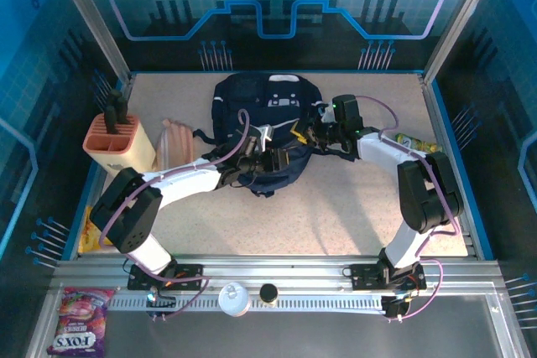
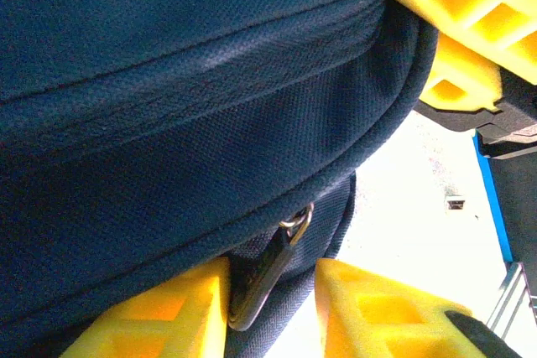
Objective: Pack the student bag
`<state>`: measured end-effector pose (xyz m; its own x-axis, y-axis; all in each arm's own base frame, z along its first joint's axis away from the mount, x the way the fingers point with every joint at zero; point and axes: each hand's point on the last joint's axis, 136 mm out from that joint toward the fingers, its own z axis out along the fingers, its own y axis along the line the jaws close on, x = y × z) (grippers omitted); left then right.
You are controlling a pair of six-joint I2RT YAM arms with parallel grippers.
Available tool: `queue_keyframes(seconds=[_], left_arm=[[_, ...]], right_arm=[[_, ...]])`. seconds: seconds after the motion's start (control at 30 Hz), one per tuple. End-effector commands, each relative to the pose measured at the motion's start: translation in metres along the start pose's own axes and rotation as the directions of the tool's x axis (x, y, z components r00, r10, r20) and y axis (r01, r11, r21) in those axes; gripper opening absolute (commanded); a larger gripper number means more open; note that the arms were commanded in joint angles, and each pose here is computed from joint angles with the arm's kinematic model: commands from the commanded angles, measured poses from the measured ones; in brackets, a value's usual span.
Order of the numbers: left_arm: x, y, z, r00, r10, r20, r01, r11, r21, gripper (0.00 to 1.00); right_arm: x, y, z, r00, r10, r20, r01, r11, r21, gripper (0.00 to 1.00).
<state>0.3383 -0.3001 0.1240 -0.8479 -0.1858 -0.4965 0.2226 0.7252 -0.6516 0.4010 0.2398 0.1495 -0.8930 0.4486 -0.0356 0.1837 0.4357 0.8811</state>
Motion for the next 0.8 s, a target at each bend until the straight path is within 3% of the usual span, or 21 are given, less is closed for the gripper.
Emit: queue_keyframes(seconds=[0.0,0.43,0.77], left_arm=[[-0.016,-0.009,-0.004,0.995,0.048,0.086,-0.050,0.999,0.015,0.30],[-0.012,0.010,-0.011,0.998,0.033,0.059,-0.027,0.994,-0.104,0.00],[0.022,0.063,-0.052,0.998,0.035,-0.051,-0.049,0.951,-0.306,0.00]], right_arm=[[0.016,0.026,-0.002,0.997,-0.064,-0.046,0.060,0.995,-0.079,0.15],[0.010,0.018,-0.005,0.998,-0.055,-0.014,0.054,0.997,-0.062,0.12],[-0.030,0.013,-0.038,0.983,-0.016,0.181,0.046,0.985,-0.164,0.03]])
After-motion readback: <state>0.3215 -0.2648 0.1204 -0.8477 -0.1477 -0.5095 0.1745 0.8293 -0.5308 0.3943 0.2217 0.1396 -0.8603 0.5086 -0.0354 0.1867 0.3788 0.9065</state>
